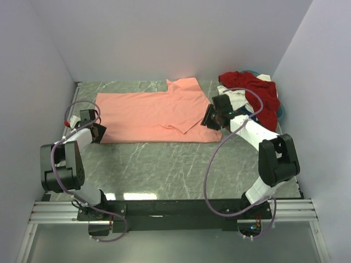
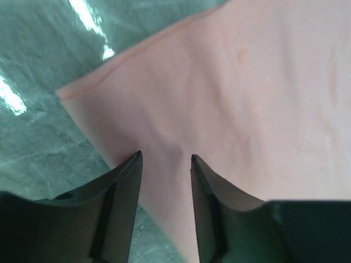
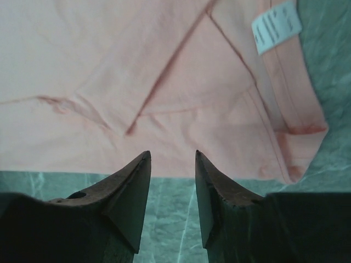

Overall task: Fold and stack the t-shirts
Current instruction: Fold the tshirt

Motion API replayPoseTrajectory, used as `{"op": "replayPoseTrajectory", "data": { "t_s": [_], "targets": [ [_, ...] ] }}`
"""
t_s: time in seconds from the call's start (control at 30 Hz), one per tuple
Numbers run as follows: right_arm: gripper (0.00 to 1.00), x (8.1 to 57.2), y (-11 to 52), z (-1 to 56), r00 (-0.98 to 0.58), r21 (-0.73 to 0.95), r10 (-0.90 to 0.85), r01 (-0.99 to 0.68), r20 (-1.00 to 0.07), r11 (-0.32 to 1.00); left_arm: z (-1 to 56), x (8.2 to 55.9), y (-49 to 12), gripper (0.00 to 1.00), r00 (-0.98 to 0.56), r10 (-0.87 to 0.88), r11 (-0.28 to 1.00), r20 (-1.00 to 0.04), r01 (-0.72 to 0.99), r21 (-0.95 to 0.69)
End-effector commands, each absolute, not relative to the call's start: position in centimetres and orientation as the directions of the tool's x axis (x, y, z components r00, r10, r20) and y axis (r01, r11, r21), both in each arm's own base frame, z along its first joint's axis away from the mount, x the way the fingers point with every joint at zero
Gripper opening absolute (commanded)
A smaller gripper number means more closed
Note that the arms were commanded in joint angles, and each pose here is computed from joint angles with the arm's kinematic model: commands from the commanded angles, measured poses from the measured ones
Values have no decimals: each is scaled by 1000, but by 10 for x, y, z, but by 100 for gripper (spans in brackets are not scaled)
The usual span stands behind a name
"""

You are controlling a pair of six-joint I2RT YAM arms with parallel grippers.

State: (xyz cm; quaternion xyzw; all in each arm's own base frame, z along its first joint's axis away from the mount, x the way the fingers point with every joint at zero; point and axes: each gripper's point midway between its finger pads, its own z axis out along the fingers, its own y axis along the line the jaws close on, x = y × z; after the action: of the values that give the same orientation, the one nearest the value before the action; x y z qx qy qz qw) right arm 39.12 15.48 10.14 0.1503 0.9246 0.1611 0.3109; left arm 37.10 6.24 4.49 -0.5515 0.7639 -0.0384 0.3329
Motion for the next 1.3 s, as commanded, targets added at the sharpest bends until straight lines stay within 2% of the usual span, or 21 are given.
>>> {"op": "replayPoseTrajectory", "data": {
  "t_s": [0.0,0.17,0.33,0.43,0.57,0.77,0.9,1.03,1.27],
  "targets": [
    [45,395,157,101,-707,433,428,188,-564,882,57,384,51,43,-169,-865,427,-472,-742,-517],
    [38,391,157,71,-724,428,440,220,-531,877,50,383,51,32,-182,-858,443,-481,-736,-511],
    [32,382,149,39,-745,382,464,299,-480,874,26,364,59,23,-189,-861,403,-472,-819,-407],
    [32,371,143,26,-744,369,485,337,-460,866,18,350,66,18,-166,-859,369,-484,-856,-362],
    [31,358,133,13,-749,338,500,380,-434,861,11,336,69,17,-165,-855,357,-491,-874,-328],
    [23,333,123,0,-768,288,516,432,-380,855,7,324,70,13,-176,-852,357,-492,-885,-300],
    [22,319,120,6,-759,306,531,439,-378,845,6,313,69,11,-175,-852,352,-494,-890,-291],
    [21,301,114,10,-752,311,538,444,-380,840,5,300,71,3,-162,-854,331,-495,-902,-277],
    [20,261,103,11,-747,326,549,448,-374,832,13,270,74,1,-131,-843,316,-521,-905,-284]
  ]
}}
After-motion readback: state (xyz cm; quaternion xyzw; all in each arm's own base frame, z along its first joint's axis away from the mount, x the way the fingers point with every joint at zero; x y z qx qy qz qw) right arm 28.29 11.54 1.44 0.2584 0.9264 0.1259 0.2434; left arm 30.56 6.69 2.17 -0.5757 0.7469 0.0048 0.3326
